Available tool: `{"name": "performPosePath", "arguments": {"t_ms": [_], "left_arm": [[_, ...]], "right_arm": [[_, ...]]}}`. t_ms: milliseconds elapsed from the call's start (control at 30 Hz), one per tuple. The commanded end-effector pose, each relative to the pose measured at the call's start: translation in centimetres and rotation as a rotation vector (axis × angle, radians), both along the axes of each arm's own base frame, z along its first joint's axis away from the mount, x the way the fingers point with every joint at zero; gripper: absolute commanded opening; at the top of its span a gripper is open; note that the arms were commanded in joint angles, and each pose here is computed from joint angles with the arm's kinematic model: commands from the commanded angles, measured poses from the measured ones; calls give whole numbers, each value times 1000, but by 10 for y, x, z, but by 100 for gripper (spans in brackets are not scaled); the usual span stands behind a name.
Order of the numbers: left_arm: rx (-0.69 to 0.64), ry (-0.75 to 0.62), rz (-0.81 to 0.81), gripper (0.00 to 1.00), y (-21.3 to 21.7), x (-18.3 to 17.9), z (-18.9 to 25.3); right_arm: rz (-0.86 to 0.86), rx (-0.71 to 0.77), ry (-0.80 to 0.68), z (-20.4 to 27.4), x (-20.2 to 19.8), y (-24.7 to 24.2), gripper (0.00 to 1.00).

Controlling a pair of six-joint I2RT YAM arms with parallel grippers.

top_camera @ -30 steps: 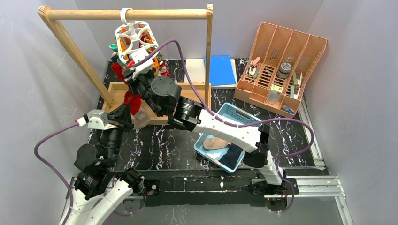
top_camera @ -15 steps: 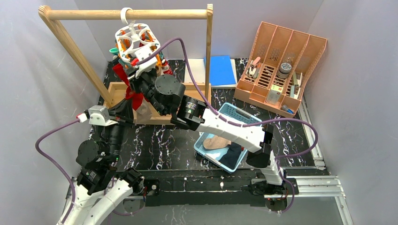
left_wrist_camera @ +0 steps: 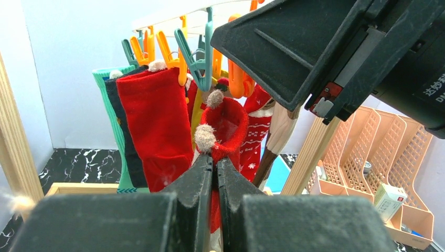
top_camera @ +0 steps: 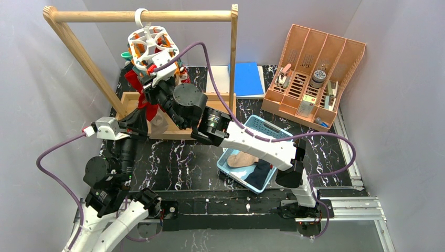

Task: Clip the socks to the hanger
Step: Open the clamp at the hanger, then clamp the sock onto the hanger.

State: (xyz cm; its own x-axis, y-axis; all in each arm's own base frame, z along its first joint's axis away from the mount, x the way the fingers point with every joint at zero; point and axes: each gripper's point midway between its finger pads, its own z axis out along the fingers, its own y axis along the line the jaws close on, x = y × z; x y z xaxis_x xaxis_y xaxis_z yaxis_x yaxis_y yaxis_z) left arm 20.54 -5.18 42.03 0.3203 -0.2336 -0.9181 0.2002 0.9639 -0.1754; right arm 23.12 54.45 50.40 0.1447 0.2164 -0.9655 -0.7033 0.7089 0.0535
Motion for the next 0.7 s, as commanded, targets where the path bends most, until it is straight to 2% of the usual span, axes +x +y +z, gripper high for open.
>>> {"name": "performPosePath", "arguments": {"t_ms": [0,667], "left_arm": [[-39,-50,5,0,4,-5,22],[-47,-58,-2,0,2,-4,25]], "right_arm": [[22,98,-10,37,-11,-19,1],[40,86,14,30,-12,-16,1]]}}
